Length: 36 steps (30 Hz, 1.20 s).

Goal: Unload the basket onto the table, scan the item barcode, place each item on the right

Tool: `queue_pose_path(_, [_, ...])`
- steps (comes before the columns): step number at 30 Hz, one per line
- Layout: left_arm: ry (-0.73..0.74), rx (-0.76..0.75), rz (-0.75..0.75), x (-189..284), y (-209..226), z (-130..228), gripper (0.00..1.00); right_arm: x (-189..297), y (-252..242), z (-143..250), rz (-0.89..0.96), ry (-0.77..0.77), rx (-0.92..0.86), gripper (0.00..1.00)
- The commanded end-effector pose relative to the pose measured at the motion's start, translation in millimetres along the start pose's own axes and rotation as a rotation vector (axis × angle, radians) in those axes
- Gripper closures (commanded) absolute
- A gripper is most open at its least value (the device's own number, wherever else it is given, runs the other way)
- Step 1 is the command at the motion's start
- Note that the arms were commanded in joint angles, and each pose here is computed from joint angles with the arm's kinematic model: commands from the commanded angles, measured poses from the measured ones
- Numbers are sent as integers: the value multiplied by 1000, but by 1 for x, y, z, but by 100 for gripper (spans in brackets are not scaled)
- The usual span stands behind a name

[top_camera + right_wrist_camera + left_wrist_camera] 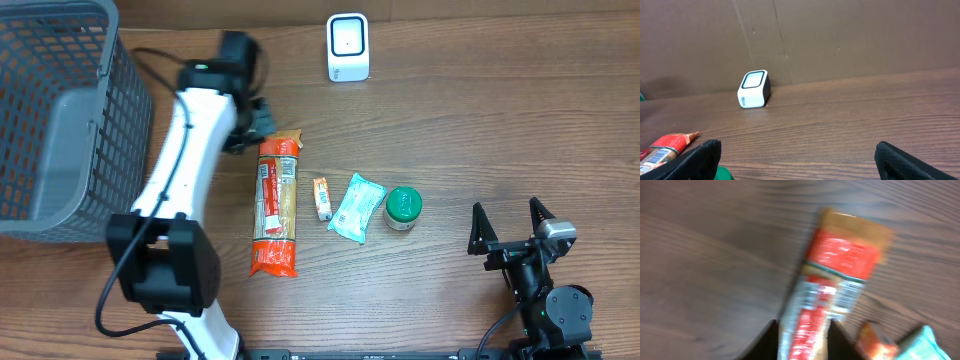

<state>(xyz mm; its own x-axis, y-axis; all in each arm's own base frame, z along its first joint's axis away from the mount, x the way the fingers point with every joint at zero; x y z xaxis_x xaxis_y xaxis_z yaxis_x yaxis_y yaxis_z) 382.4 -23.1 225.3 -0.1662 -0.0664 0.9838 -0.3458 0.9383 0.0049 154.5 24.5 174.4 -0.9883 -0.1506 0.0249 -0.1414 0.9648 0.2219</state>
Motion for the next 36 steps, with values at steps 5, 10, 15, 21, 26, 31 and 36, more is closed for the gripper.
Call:
queue_pose_path(5, [34, 126, -14, 1, 51, -9, 57, 0, -1, 2, 5, -4, 4, 0])
queue_pose_path(10, [59, 135, -19, -2, 55, -6, 0, 0, -1, 2, 5, -4, 4, 0])
queue_pose_path(15, [54, 135, -17, -2, 55, -7, 0, 0, -1, 2, 5, -4, 4, 0])
queue_pose_path(21, [53, 135, -17, -2, 55, -7, 0, 0, 2, 4, -31, 11, -74, 0])
queue_pose_path(26, [54, 134, -17, -2, 55, -7, 0, 0, 5, 3, -60, 24, -137, 0])
queue_pose_path(31, [54, 135, -18, -2, 55, -7, 0, 13, 10, -28, -38, 54, -200, 0])
queue_pose_path(36, [54, 135, -17, -2, 55, -7, 0, 40, 20, -96, 30, 48, -199, 0])
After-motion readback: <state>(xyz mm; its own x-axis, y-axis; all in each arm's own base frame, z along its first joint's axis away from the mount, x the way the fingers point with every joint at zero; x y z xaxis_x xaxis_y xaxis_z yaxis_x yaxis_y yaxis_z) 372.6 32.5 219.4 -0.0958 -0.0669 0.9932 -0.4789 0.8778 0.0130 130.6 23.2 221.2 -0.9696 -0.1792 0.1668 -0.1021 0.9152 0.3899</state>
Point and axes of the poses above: each gripper's point midway between its finger pads, its own x axis back along the fingers, its own y axis along the line the jaws close on, z = x × y, the point moved 9 cm from there along x, back along the fingers, and after that the axes turned 2 degrees about -x, right-handed, at the moved point
